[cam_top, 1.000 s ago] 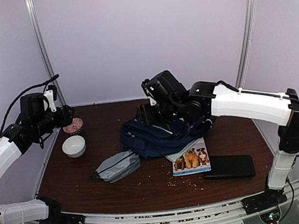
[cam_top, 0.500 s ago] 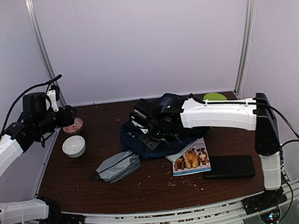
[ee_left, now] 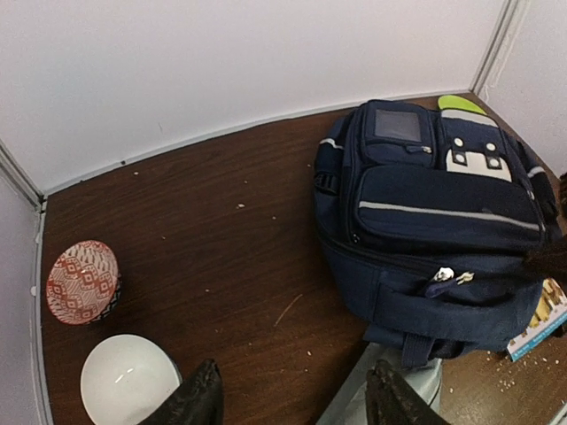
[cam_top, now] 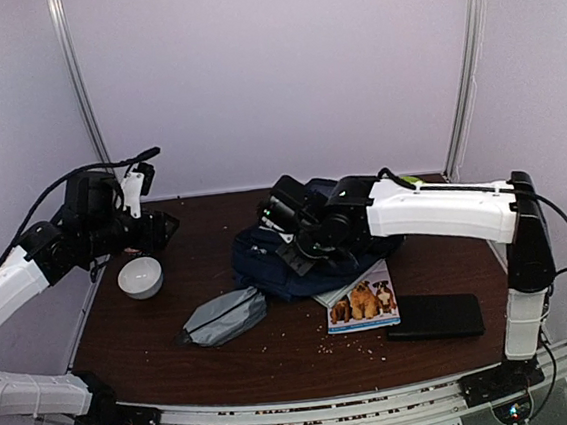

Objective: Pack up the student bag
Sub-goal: Adjust the student bag at the center of the board.

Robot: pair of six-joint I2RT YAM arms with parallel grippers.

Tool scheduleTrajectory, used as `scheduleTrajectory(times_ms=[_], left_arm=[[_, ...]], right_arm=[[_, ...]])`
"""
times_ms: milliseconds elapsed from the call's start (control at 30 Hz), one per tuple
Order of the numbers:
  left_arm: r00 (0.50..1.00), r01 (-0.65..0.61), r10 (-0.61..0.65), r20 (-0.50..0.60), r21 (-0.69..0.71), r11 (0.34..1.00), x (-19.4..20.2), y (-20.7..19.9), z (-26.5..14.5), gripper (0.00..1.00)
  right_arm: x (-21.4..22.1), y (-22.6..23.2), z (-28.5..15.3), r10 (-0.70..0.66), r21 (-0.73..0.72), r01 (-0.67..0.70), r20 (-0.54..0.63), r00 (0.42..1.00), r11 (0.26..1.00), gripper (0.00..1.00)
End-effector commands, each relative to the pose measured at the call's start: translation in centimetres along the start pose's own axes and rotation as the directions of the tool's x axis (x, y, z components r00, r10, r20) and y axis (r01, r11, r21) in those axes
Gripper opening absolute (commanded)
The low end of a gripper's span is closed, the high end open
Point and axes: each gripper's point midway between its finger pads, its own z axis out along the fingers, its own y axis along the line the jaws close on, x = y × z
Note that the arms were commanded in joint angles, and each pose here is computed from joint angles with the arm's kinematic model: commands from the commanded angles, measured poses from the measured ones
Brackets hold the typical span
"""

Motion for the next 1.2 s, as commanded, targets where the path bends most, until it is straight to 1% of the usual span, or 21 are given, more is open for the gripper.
scheduleTrajectory(times_ms=[0,133,267,333,500,600,700,767,800,900,1000,1067,1167], left_arm=[[1.000,0.003,-0.002,-0.022,0.029,1.000,0.6,-1.2,-0.7,0.94],[0.998,0.047,-0.044,-0.052,0.051,0.998,2.1,-1.9,-0.5,0.94],[0.994,0.073,-0.065,-0.089,0.085,0.994,3.2,-3.3,1.1,0.94],[0.993,0.053,-0.039,-0.109,0.124,0.991,3.7,-5.1,2.1,0.94],[0.987,-0.020,0.054,-0.148,0.226,0.974,4.1,-10.6,3.7,0.94],[0.986,-0.083,0.119,-0.119,0.278,0.957,3.5,-13.4,4.3,0.94],[0.978,-0.155,0.192,-0.079,0.332,0.930,3.0,-15.4,4.7,0.93],[0.966,-0.221,0.258,-0.037,0.404,0.887,2.9,-16.9,4.6,0.92],[0.956,-0.252,0.294,-0.019,0.461,0.851,3.1,-18.0,4.4,0.92],[0.919,-0.362,0.393,0.038,0.475,0.802,3.0,-18.9,4.8,0.90],[0.873,-0.452,0.482,0.082,0.510,0.732,3.3,-20.2,5.2,0.90],[0.836,-0.508,0.533,0.130,0.550,0.663,3.6,-21.6,5.0,0.89],[0.763,-0.597,0.607,0.222,0.602,0.531,4.5,-23.5,5.0,0.82]], right_arm=[[-1.5,-4.3,-6.2,0.079,0.039,-0.086,0.150,0.986,0.996,0.00],[0.6,-5.7,-8.3,0.099,0.026,-0.106,0.193,0.976,0.994,0.00],[2.6,-7.7,-9.5,0.160,0.040,-0.173,0.221,0.962,0.984,0.00],[3.8,-8.0,-9.6,0.181,0.015,-0.189,0.231,0.956,0.982,0.00],[6.6,-6.8,-9.7,0.195,-0.088,-0.178,0.257,0.947,0.980,0.00],[8.1,-6.5,-9.3,0.222,-0.111,-0.200,0.247,0.943,0.973,0.00],[9.5,-6.3,-8.9,0.245,-0.126,-0.221,0.219,0.945,0.967,0.00],[10.5,-6.0,-8.6,0.261,-0.140,-0.236,0.197,0.945,0.961,0.00],[11.2,-5.9,-8.5,0.278,-0.150,-0.253,0.185,0.943,0.956,0.00],[12.8,-5.6,-8.1,0.326,-0.172,-0.299,0.159,0.932,0.939,0.00],[14.5,-5.6,-7.6,0.370,-0.176,-0.344,0.143,0.918,0.922,0.00],[15.3,-5.8,-7.5,0.397,-0.175,-0.372,0.139,0.907,0.911,0.00],[16.2,-6.3,-7.5,0.425,-0.161,-0.403,0.146,0.893,0.901,0.00]])
